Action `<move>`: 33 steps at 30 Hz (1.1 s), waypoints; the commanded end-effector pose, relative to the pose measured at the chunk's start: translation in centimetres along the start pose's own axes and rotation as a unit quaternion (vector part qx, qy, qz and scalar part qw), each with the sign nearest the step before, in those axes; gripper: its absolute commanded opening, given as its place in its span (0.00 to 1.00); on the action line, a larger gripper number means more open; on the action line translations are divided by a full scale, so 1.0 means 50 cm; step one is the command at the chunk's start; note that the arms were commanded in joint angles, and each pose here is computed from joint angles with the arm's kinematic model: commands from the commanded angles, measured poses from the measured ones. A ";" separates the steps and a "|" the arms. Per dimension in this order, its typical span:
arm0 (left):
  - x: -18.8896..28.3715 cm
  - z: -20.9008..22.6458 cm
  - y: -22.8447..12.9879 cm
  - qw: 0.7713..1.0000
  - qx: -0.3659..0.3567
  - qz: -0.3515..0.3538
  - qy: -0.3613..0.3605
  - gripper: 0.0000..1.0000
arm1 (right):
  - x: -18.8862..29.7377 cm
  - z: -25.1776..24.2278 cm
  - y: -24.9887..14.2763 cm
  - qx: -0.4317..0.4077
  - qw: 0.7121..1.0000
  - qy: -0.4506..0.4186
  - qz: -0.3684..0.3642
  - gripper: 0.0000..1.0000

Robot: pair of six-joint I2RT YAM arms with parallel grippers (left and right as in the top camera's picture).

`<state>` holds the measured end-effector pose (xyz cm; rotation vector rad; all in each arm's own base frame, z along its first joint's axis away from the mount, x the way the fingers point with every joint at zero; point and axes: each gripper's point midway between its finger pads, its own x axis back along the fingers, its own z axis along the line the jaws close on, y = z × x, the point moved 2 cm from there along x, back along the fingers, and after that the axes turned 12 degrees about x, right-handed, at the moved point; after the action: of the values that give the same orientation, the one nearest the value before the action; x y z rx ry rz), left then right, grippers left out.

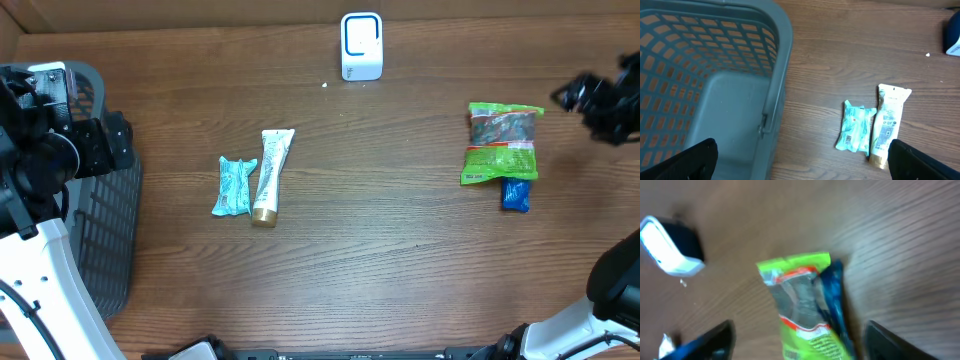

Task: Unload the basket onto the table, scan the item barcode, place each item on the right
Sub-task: 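Reach the right gripper to the white conditioner tube and grasp it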

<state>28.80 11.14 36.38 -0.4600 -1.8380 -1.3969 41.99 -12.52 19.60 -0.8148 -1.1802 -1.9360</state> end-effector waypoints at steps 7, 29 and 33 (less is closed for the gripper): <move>0.005 -0.001 0.007 1.000 -0.009 -0.006 -0.002 1.00 | 0.038 0.236 0.042 0.035 0.986 0.164 -0.010 1.00; 0.005 -0.001 0.007 1.000 -0.009 -0.006 -0.002 1.00 | -0.315 0.736 -0.379 0.171 0.950 0.171 0.196 0.87; 0.005 -0.001 0.007 1.000 -0.009 -0.006 -0.002 1.00 | -0.347 0.762 -0.432 0.191 0.942 0.176 0.212 0.87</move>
<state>28.80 11.14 36.38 -0.4600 -1.8380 -1.3969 39.32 33.07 12.07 -0.3949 -1.0067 -1.3701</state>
